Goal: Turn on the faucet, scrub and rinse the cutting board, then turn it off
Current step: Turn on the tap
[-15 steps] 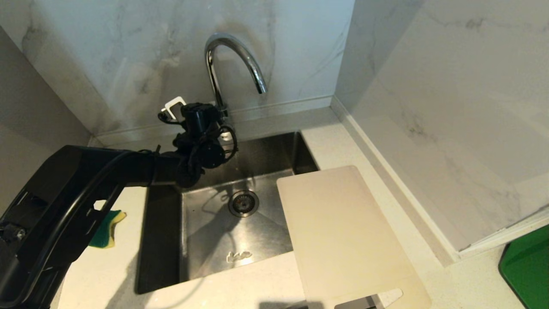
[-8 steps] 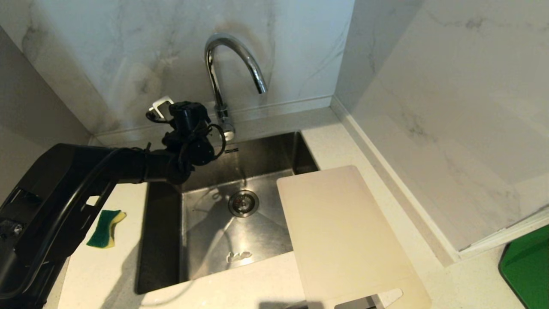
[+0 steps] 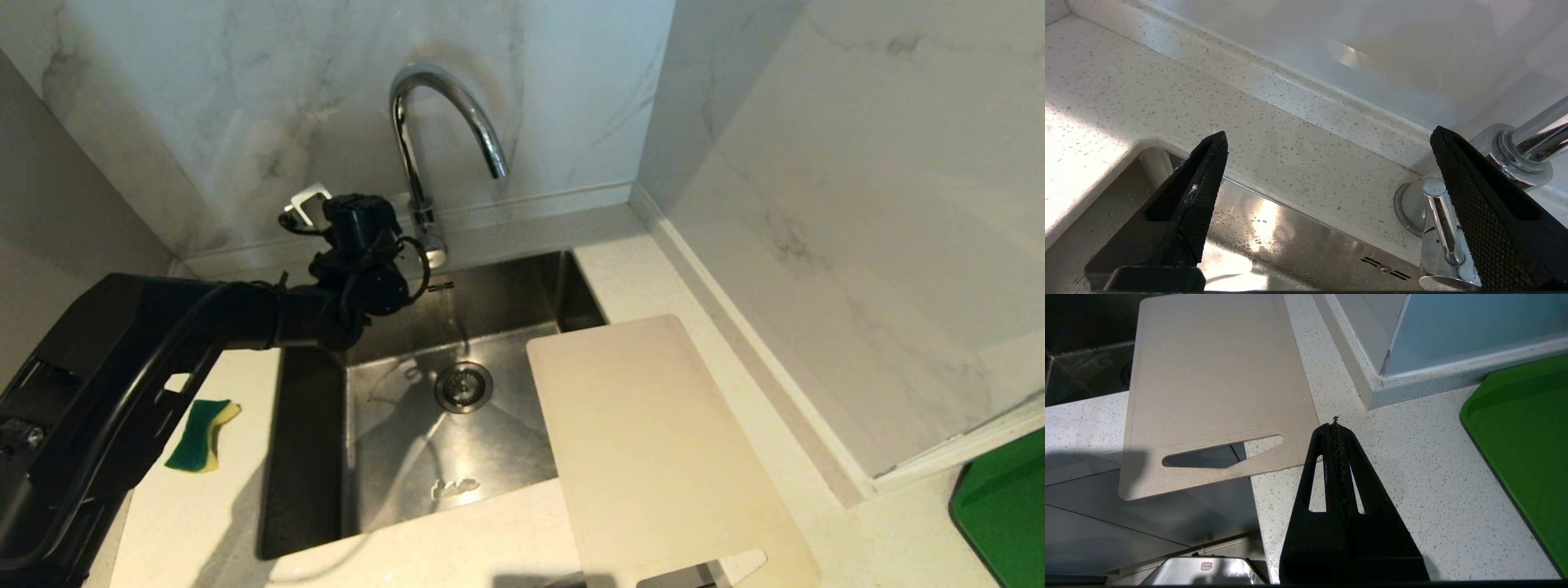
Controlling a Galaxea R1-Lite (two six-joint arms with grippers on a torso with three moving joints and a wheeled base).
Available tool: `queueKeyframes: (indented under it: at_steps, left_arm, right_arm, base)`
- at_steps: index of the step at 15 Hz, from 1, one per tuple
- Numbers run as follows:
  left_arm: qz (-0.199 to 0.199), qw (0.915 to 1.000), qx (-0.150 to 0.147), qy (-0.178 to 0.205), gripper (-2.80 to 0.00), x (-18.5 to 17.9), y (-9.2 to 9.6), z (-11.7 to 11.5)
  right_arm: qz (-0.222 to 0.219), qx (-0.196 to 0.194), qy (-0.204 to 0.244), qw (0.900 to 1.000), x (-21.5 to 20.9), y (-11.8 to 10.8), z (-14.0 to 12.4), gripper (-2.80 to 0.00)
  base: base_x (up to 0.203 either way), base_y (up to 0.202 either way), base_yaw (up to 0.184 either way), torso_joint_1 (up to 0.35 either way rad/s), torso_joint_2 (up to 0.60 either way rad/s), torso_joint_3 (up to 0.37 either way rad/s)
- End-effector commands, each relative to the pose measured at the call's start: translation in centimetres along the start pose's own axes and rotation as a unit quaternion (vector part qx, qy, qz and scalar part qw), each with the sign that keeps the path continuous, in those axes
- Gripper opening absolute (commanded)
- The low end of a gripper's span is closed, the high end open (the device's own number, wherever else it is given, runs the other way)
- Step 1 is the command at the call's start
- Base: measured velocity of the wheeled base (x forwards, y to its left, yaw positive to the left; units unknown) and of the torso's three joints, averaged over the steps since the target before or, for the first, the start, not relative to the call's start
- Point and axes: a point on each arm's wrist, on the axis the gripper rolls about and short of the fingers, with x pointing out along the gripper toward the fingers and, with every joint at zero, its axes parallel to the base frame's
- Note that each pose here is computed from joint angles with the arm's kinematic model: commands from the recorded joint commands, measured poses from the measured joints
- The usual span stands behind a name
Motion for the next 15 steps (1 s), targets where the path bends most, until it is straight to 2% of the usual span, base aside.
queueKeyframes:
  at_steps: [1, 3, 5, 7, 11, 15]
  left_arm:
    - [-0.002, 1.0, 0.0, 0.002, 0.0, -0.5, -0.3, -0.2]
    - [-0.005, 1.0, -0.003, 0.003, 0.0, -1.0, -0.7, 1.0]
    - [-0.002, 0.9998, 0.0, 0.019, 0.0, -1.6, -0.9, 1.7]
    - [0.001, 0.9992, -0.01, 0.038, 0.0, -2.4, -1.0, 2.5]
    - [0.011, 0.9982, -0.013, 0.058, 0.0, -2.3, -0.6, 1.7]
    - [0.002, 0.9977, -0.023, 0.063, 0.0, -2.3, -0.7, 1.6]
  right_arm:
    - [0.001, 0.0, 0.0, 1.0, 0.0, 0.0, 0.0, -2.8]
    - [0.0, 0.0, 0.0, 1.0, 0.0, 0.0, 0.0, -2.8]
    - [0.0, 0.0, 0.0, 1.0, 0.0, 0.0, 0.0, -2.8]
    - [0.0, 0.0, 0.0, 1.0, 0.0, 0.0, 0.0, -2.8]
    - [0.001, 0.0, 0.0, 1.0, 0.0, 0.0, 0.0, -2.8]
    - [0.001, 0.0, 0.0, 1.0, 0.0, 0.0, 0.0, -2.8]
  base:
    - [0.0, 0.0, 0.0, 0.0, 0.0, 0.0]
    - [0.0, 0.0, 0.0, 0.0, 0.0, 0.0]
    - [0.0, 0.0, 0.0, 0.0, 0.0, 0.0]
    - [0.0, 0.0, 0.0, 0.0, 0.0, 0.0]
    - [0.0, 0.0, 0.0, 0.0, 0.0, 0.0]
    - [0.0, 0.0, 0.0, 0.0, 0.0, 0.0]
